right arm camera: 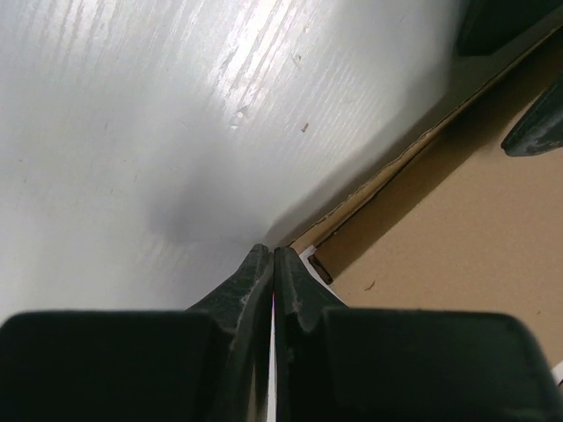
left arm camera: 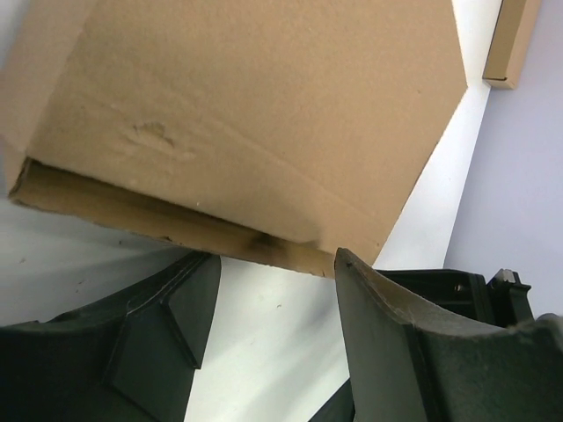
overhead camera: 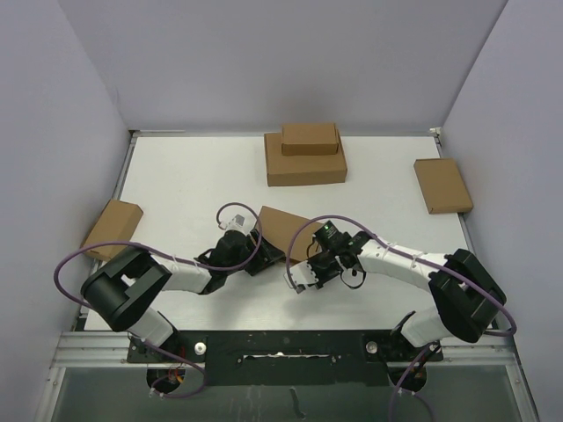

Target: Fold the paper box

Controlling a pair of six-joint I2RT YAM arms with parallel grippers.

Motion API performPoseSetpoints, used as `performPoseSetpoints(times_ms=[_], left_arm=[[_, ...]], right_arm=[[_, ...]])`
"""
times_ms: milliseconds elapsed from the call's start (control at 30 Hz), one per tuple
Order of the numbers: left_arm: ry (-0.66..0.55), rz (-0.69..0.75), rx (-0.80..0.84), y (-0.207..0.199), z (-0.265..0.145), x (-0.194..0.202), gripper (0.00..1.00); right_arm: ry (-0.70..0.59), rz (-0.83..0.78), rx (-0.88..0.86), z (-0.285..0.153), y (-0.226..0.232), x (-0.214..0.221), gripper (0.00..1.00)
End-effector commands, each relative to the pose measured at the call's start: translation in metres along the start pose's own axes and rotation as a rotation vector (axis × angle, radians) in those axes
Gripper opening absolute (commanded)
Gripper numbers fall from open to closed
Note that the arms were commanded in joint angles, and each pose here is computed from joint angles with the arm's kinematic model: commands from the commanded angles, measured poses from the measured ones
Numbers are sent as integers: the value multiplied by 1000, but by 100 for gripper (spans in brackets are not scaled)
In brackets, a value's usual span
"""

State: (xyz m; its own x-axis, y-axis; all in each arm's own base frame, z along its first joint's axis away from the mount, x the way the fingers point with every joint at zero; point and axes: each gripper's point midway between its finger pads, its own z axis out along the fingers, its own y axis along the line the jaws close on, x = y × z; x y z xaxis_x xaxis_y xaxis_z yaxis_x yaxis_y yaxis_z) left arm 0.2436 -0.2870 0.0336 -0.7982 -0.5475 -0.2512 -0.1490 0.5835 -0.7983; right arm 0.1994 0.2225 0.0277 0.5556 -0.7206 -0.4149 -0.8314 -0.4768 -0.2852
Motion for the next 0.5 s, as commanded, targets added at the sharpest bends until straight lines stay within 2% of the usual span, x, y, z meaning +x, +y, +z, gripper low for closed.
performPoseSetpoints(times_ms=[0,133,267,467], left_arm=[[18,59,-97,22,-8,5,55],[15,68,-96,20,-11,3,55],[12,83,-95,18,-14,2,56],[-18,141,-73,6,-28,-7,56]], right_arm=[[-15,10,33,-7,-13,-7,0],[-21,31,48,-11,-18,-7,0],[-34,63,73,-17,-21,-5,15],[-40,86,88,-21,-24,-1,25]])
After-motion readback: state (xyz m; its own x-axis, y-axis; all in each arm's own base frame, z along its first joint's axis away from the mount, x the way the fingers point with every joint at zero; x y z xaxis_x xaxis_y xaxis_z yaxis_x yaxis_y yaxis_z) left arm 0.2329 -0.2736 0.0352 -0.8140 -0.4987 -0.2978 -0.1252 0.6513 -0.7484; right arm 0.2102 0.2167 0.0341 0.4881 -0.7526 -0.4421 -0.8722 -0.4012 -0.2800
